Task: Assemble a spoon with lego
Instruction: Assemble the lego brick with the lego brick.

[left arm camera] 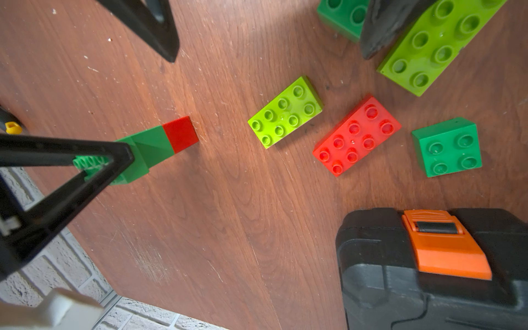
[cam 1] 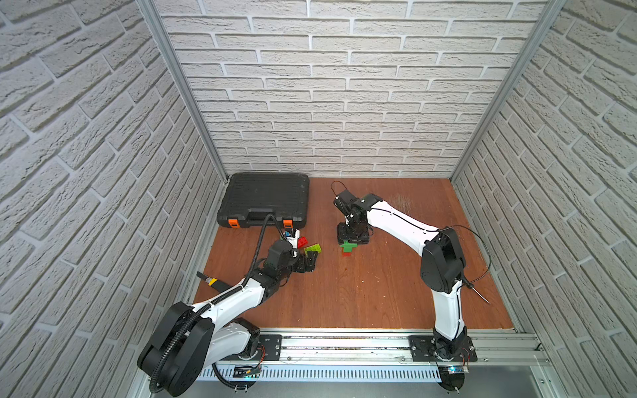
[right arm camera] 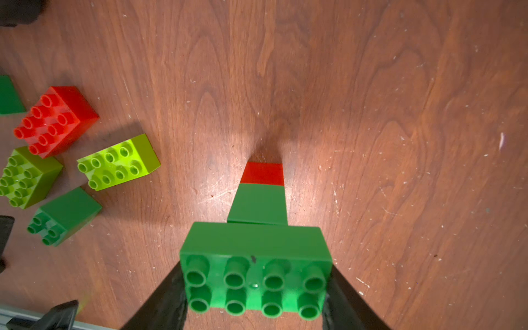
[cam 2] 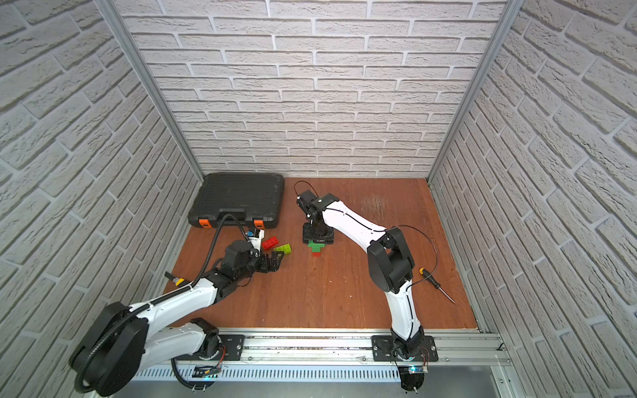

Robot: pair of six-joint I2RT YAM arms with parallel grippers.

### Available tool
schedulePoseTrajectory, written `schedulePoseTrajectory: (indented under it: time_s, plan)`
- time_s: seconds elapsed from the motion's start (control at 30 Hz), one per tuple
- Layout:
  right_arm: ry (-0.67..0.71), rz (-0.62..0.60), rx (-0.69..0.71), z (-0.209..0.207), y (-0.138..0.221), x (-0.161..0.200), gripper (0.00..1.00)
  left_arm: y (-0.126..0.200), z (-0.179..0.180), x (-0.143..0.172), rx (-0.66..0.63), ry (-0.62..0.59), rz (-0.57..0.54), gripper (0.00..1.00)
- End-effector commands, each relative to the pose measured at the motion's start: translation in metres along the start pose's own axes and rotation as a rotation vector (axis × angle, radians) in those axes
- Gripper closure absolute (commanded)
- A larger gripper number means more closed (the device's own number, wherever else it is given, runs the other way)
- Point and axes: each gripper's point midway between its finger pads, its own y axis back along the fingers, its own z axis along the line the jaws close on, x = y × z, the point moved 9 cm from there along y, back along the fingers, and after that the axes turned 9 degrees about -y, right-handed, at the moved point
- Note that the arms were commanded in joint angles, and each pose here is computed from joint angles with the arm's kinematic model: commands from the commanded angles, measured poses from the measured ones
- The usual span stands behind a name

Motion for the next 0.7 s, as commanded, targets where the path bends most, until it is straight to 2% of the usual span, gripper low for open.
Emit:
schedulePoseTrajectory:
  time_s: [0.0,0.17,0.27,0.37,0.67]
  plan:
    - [0.032,0.036,0.14,-0.004,-0.029,0.004,0.5,0.002,-0.001,-0.01,-0.014,-0.023,-0.038,0.02]
    - [0.032,0.045,0.112,0.001,-0.03,0.005,0.45,0.006,0.001,-0.008,-0.029,-0.027,-0.035,0.02]
    - [0.037,0.027,0.092,0.005,-0.021,0.004,0.27,0.007,0.001,-0.007,-0.035,-0.028,-0.032,0.02]
    - [0.043,0.008,0.071,0.008,-0.01,0.003,0.19,0.007,0.001,-0.007,-0.036,-0.026,-0.028,0.02]
    - [0.092,-0.097,0.039,0.005,0.044,0.013,0.14,0.014,0.01,-0.018,-0.02,0.011,0.025,0.02]
